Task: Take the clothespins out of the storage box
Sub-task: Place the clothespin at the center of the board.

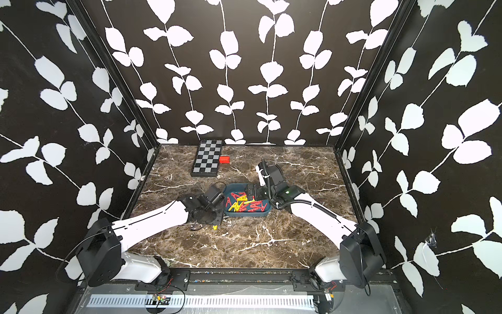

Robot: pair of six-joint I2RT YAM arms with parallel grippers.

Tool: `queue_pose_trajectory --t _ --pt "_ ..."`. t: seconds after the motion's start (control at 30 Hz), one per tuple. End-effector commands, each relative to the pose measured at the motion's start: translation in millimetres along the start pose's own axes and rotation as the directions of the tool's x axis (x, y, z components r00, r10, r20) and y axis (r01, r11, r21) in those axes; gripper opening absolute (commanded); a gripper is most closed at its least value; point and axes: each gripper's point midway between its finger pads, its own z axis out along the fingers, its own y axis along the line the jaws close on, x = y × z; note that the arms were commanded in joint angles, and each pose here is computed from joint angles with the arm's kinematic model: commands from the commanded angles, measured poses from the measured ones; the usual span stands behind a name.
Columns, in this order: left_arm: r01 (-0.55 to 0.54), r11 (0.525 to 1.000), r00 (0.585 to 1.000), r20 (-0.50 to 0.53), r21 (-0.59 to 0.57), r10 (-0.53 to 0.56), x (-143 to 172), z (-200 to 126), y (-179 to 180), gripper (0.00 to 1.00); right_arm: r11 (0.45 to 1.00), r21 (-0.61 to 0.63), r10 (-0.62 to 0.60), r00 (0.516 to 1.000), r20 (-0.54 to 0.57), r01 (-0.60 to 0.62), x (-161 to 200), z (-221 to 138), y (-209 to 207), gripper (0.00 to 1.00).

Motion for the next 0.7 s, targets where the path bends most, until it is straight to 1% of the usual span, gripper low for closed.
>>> queue_pose_trajectory --t 0.0,0.1,0.2,0.57,0.6,0.67 --pt "0.012 1.0 1.0 0.006 0.02 -0.013 6 8 -2 0.0 1.0 0.016 0.02 1.0 0.001 -0.02 0 3 1 0.99" --pt "-0.011 1.0 1.0 -0.015 0.009 0.011 14 17 -3 0.0 0.999 0.032 0.026 1.0 -0.014 -0.025 7 3 -1 0.99" --pt "-0.012 1.0 0.999 -0.035 0.028 0.013 20 27 -7 0.0 0.998 0.044 0.035 0.999 -0.016 -0.034 11 3 -3 0.99" --pt "-0.04 0.999 0.994 -0.106 0.006 0.04 40 52 -6 0.0 0.997 0.068 0.039 0.998 -0.039 -0.036 22 1 -7 0.99" --pt "-0.04 0.999 0.993 -0.108 0.008 0.04 39 52 -6 0.01 0.997 0.069 0.039 0.998 -0.041 -0.036 22 1 -7 0.99" --pt "-0.038 0.999 0.994 -0.103 0.015 0.04 38 50 -8 0.09 0.997 0.072 0.036 0.998 -0.043 -0.033 22 2 -8 0.99"
